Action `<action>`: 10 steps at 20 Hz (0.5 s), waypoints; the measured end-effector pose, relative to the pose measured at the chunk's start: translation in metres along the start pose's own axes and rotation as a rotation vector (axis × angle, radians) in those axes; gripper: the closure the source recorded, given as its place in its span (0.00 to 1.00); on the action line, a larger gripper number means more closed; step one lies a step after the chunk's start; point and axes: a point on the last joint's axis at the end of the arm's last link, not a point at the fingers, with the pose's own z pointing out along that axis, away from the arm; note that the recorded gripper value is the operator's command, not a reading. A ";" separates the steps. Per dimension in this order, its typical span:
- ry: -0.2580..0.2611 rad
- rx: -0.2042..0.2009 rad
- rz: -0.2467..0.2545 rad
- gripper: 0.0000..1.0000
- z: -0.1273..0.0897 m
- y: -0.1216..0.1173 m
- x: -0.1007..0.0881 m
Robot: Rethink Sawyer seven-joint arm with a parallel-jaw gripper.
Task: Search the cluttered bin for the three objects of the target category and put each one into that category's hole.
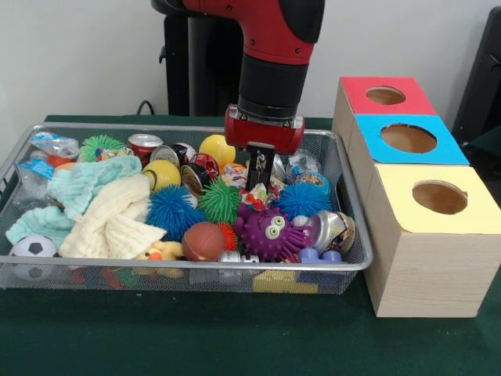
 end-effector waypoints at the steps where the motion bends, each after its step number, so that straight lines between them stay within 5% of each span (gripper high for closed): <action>1: 0.000 0.000 0.000 1.00 0.000 0.000 0.000; 10: -0.036 0.022 -0.011 1.00 -0.020 0.005 -0.010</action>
